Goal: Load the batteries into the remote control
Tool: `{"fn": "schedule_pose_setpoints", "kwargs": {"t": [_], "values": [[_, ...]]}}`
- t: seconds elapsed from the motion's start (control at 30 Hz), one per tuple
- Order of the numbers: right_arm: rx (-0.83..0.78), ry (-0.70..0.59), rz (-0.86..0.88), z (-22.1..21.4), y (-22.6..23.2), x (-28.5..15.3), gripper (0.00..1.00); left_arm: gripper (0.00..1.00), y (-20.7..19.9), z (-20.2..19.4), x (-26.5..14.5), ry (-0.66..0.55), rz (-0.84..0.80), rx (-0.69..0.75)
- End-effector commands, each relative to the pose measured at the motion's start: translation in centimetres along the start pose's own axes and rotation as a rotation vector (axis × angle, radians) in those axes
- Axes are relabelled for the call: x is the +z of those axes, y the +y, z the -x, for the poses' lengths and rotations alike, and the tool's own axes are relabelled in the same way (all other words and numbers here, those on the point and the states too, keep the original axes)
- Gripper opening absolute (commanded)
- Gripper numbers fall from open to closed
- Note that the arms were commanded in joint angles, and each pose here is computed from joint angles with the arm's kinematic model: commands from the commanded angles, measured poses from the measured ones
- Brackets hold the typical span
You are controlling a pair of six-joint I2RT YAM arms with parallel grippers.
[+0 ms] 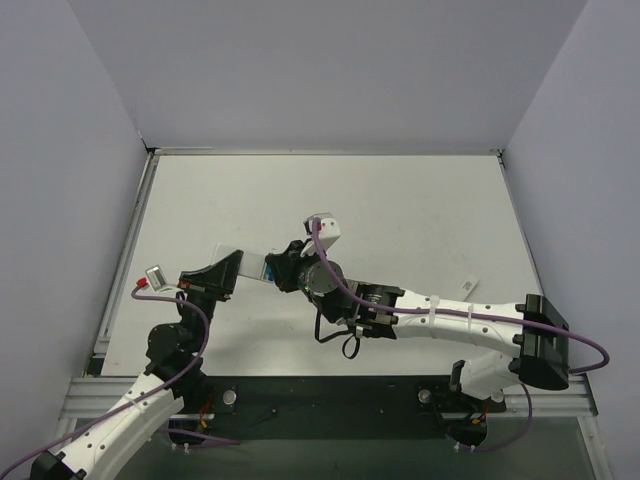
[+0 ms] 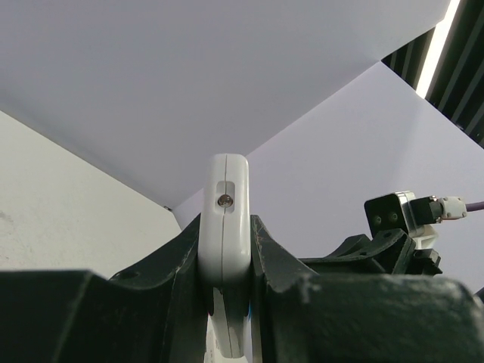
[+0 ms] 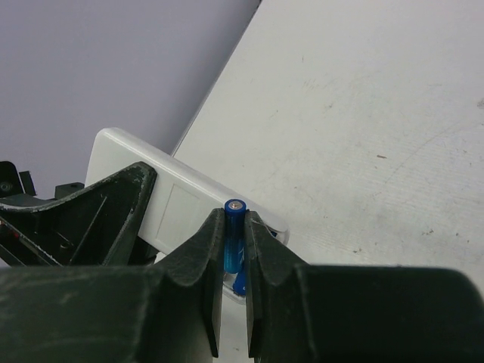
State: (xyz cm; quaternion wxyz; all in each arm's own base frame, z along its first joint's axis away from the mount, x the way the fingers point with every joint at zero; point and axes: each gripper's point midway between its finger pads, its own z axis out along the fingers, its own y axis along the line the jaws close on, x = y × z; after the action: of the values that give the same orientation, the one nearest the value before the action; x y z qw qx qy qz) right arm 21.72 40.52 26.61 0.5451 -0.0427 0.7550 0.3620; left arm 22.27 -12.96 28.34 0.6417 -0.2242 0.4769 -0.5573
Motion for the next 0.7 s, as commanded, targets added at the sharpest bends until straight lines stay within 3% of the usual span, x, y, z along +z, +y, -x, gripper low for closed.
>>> {"fn": "schedule_pose_setpoints", "kwargs": {"t": [0.0,0.13,0.67], "values": [[0.063,-0.06,-0.069,1.7,-0.3,0.2,0.05,0.0,2.7,-1.3,-1.8,0.011,0.016,0.006],[0.085,-0.052,-0.073,1.3,-0.3,0.5,0.11,0.0,2.4,-1.4,-1.7,0.017,0.01,-0.004],[0.087,0.025,-0.054,-0.8,0.1,0.6,0.16,0.0,2.9,-1.5,-1.1,0.017,0.075,-0.063]]}}
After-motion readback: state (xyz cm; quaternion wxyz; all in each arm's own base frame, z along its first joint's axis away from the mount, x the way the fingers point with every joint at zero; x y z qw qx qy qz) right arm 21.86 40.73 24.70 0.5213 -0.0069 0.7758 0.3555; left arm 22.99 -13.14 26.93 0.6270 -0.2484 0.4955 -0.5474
